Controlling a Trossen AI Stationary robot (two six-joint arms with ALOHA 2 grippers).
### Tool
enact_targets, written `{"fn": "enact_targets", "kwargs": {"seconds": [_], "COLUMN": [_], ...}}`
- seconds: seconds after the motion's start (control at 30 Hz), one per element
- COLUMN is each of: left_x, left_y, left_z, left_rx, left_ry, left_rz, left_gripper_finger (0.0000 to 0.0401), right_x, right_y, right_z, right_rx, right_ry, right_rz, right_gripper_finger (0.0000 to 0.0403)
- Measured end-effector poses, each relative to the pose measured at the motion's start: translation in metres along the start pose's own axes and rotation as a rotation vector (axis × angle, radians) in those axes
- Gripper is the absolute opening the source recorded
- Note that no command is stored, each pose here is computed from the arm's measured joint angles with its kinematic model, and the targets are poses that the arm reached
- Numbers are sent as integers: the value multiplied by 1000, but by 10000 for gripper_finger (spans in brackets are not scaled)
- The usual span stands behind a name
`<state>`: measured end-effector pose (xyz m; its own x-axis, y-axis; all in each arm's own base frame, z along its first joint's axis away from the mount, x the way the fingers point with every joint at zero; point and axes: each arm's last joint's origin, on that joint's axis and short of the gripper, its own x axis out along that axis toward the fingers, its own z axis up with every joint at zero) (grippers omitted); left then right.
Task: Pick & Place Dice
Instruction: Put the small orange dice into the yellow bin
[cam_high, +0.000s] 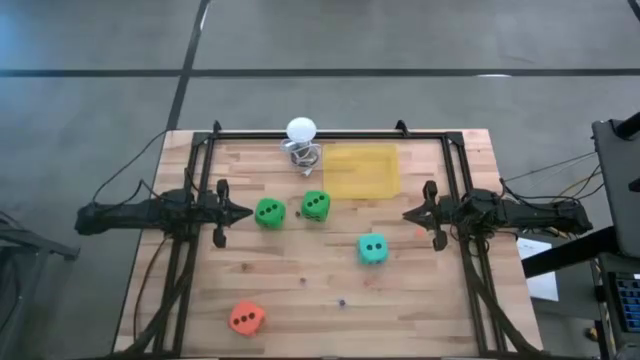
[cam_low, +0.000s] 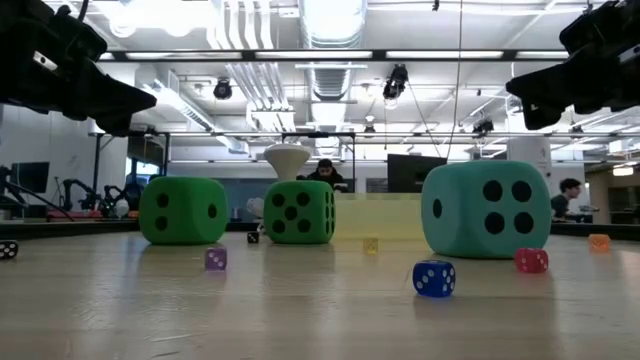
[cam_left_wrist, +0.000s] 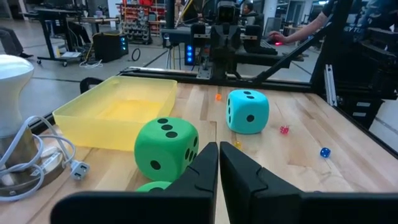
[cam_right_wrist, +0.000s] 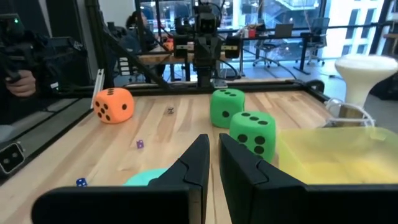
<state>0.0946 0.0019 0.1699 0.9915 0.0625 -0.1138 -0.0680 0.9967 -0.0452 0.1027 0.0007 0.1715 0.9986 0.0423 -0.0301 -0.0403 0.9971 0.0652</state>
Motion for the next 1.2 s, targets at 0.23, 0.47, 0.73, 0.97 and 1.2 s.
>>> {"fn": "enact_targets", "kwargs": {"seconds": [0.23,0.47,0.73,0.97,1.2], "left_x": [0,0,0,1,1], "left_y": [0,0,0,0,2], "left_z": [0,0,-1,-1,-1], "left_rx": [-4,-4,-8,-39,-114], "left_ry": [0,-1,2,3,-9], "left_rz": [0,0,0,11,71], "left_gripper_finger": [23,23,23,23,23], "right_x": [-1,-1,-1,-1,-2], "right_y": [0,-1,-4,-5,-5], "right_z": [5,6,6,6,7], "right_rx": [-22,-19,-18,-15,-14], "right_ry": [-15,-20,-26,-20,-21], "right_rz": [1,-45,-162,-180,-179], "right_gripper_finger": [34,34,34,34,34]}}
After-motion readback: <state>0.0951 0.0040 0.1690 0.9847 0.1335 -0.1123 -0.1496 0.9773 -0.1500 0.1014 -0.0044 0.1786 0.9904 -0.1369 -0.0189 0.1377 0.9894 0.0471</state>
